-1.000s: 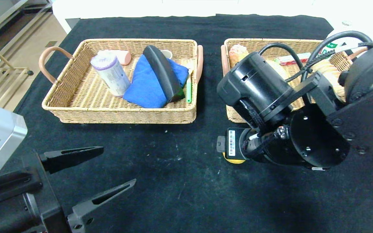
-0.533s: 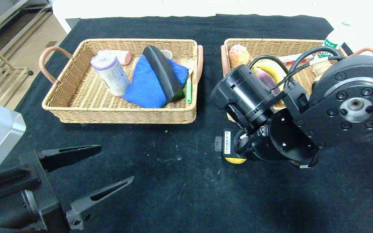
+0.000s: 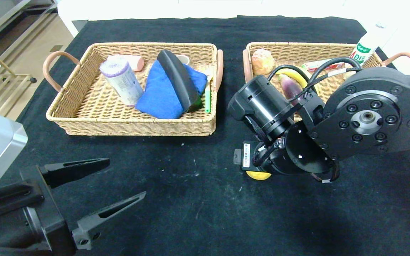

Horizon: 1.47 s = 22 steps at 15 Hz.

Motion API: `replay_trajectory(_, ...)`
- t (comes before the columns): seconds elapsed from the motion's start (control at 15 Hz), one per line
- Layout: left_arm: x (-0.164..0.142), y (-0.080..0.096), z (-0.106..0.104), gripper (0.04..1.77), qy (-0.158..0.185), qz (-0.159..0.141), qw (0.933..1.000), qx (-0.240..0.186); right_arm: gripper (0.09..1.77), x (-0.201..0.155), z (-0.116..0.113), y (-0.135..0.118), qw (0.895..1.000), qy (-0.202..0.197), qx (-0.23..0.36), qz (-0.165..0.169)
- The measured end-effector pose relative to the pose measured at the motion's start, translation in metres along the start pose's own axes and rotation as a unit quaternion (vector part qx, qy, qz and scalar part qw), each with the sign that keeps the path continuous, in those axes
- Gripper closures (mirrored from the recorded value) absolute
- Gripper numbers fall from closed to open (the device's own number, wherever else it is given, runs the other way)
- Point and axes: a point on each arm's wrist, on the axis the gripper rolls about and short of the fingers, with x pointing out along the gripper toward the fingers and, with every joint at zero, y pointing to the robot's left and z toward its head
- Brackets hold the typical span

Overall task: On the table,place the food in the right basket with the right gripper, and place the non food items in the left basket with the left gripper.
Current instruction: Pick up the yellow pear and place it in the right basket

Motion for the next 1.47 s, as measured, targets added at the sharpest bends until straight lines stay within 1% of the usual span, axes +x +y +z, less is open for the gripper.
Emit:
replay_trajectory(0.13, 0.0, 0.0, 0.0, 0.09, -0.001, 0.0, 1.0, 0.0, 0.15, 0.002, -0.001, 0.001, 1.0, 0.002, 0.002, -0.001)
replay_trajectory(0.2, 0.0, 0.0, 0.0, 0.09, -0.001, 0.0, 1.0, 0.0, 0.2, 0.003, -0.001, 0.002, 1.0, 0.002, 0.004, -0.002)
replay_trajectory(0.27, 0.0, 0.0, 0.0, 0.09, -0.001, 0.001, 1.0, 0.0, 0.4, 0.004, -0.001, 0.002, 1.0, 0.002, 0.005, -0.002)
replay_trajectory(0.33, 0.0, 0.0, 0.0, 0.09, 0.0, 0.001, 1.0, -0.001, 0.55, 0.004, -0.002, 0.002, 1.0, 0.003, 0.005, -0.003)
replay_trajectory(0.4, 0.0, 0.0, -0.001, 0.09, 0.0, 0.001, 1.0, -0.001, 0.65, 0.005, -0.002, 0.002, 1.0, 0.004, 0.005, -0.003)
replay_trajectory(0.47, 0.0, 0.0, -0.001, 0.09, 0.0, 0.001, 1.0, -0.001, 0.69, 0.006, -0.002, 0.003, 1.0, 0.005, 0.004, -0.004)
replay_trajectory(1.2, 0.001, 0.001, -0.003, 0.09, 0.006, 0.004, 1.0, -0.002, 0.72, 0.008, -0.004, 0.003, 1.0, 0.014, 0.001, -0.001)
replay_trajectory(1.47, 0.002, 0.001, -0.004, 0.09, 0.009, 0.003, 0.9999, -0.003, 0.73, -0.007, 0.0, 0.0, 1.0, 0.005, -0.009, 0.01)
